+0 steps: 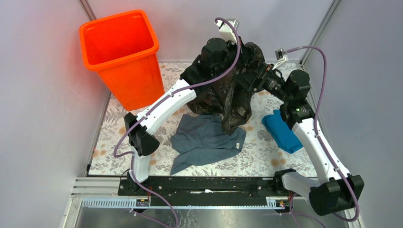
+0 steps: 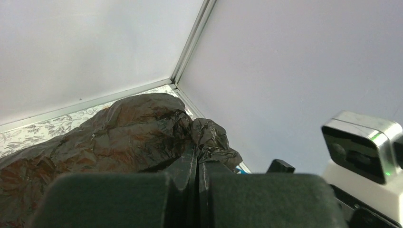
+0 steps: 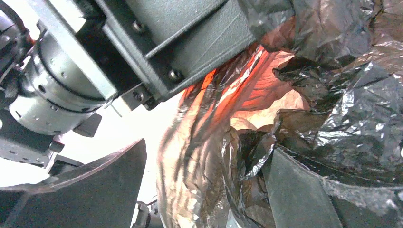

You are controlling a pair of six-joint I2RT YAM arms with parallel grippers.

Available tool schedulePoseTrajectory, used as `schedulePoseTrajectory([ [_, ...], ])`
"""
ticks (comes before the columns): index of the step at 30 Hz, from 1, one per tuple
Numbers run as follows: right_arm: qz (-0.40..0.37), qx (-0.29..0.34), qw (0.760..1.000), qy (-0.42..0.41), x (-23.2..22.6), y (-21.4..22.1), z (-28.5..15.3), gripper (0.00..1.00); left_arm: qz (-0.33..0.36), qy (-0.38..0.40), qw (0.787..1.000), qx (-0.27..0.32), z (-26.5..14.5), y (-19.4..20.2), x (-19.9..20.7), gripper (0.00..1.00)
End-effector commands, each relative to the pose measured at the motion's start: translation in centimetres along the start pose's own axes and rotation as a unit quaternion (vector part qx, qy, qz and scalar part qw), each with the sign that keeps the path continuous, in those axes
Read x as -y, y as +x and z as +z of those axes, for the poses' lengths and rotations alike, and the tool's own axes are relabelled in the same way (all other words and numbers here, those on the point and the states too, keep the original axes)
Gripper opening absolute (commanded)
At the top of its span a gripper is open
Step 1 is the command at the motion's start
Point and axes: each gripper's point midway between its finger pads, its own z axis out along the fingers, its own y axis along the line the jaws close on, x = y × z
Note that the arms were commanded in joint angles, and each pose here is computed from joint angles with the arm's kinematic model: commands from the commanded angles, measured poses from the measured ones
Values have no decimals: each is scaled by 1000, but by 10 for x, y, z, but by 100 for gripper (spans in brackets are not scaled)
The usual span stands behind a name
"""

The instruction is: Put the trash bags into the trash bin

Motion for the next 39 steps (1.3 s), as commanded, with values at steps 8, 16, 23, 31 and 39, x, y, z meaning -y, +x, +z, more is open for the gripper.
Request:
schedulePoseTrajectory([
  [8,-40,58,996,52,12,-9,5,100,-25,23,998,54,1,-35,13,0],
  [16,-60,74,990,104,27,-1,26,89,-29,22,998,51,2,-31,12,0],
  [23,-87,109,975,176,48,-6,20,15,-22,15,999,36,-8,-30,4,20],
  [31,-112,92,965,217,61,4,-2,0,10,0,1000,-28,-99,-31,-28,89],
  [39,-137,87,961,224,50,2,-25,0,112,-258,958,-48,-239,-48,-126,99],
])
